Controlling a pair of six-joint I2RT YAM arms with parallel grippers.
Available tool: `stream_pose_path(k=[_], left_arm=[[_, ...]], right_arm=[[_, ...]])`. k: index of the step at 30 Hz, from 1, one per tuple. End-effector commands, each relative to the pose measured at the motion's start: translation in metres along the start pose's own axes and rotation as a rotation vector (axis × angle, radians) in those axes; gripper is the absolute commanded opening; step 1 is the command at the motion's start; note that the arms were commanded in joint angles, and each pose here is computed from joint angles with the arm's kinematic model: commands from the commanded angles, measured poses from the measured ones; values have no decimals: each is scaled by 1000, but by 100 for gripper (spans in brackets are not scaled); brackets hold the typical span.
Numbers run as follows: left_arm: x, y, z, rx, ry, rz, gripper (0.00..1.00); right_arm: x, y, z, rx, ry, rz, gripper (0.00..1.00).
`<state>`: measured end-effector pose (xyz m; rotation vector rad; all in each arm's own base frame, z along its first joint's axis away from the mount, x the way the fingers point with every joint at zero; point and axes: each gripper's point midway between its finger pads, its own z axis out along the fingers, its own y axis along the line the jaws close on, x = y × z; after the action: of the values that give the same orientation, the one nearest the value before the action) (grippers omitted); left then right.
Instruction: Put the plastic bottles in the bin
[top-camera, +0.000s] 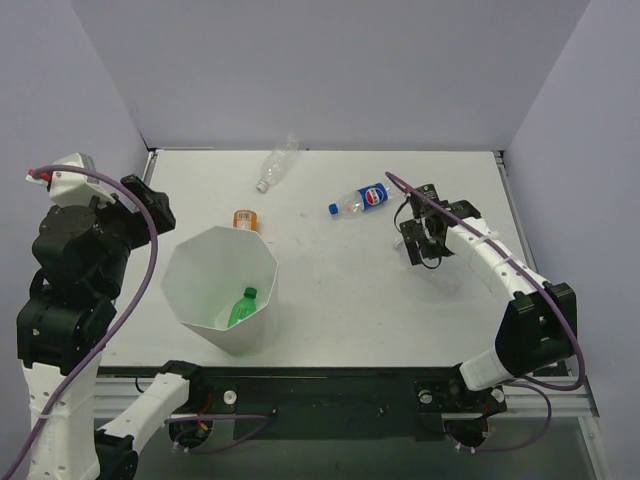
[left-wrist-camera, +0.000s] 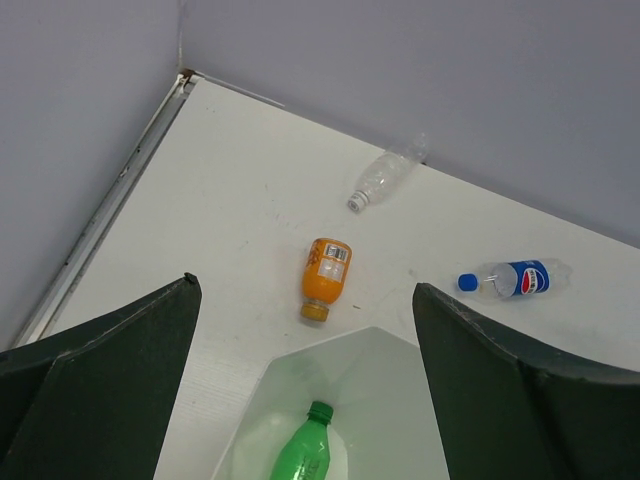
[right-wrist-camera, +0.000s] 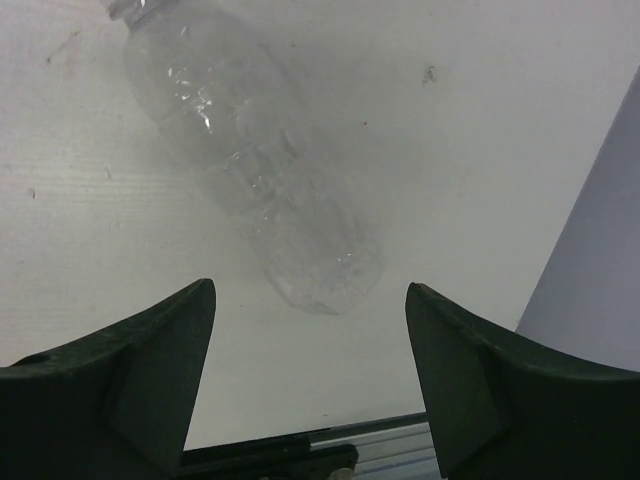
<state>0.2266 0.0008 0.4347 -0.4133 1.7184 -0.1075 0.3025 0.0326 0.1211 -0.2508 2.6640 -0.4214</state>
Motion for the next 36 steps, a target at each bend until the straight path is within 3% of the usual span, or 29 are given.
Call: stream_pose_path(k=[1, 9, 16, 17, 18, 19, 23, 25, 27, 31, 36], left_arm=[[-19, -10, -6, 52, -73, -37, 98], [-17, -8, -12, 57, -65, -32, 98], [-13, -2, -10, 24, -56, -19, 99], [-13, -1, -10, 21, -54, -17, 98], [-13, -2, -9, 23, -50, -15, 98], [-13, -2, -9, 22, -49, -10, 99], [-15, -2, -13, 36, -59, 8, 99], [-17, 0, -15, 31, -69, 8, 98], [-17, 2, -15, 20, -71, 13, 98], [-12, 3, -11, 9, -58, 10, 98], [-4, 14, -4, -54, -56, 2, 99]], right_arm=[[13, 9, 0, -71, 31, -302, 72], [29, 18, 32, -99, 199, -449, 71], [35, 24, 65, -66, 236, -419, 66], [35, 25, 67, -61, 238, -400, 58], [38, 25, 70, -56, 249, -397, 40], [40, 25, 71, -57, 255, -393, 28], [46, 36, 63, -129, 261, -370, 4], [44, 41, 47, -166, 251, -362, 0], [35, 43, 25, -166, 206, -358, 0], [-6, 52, -40, -210, -23, -306, 0], [-72, 74, -169, -397, -468, -302, 0]])
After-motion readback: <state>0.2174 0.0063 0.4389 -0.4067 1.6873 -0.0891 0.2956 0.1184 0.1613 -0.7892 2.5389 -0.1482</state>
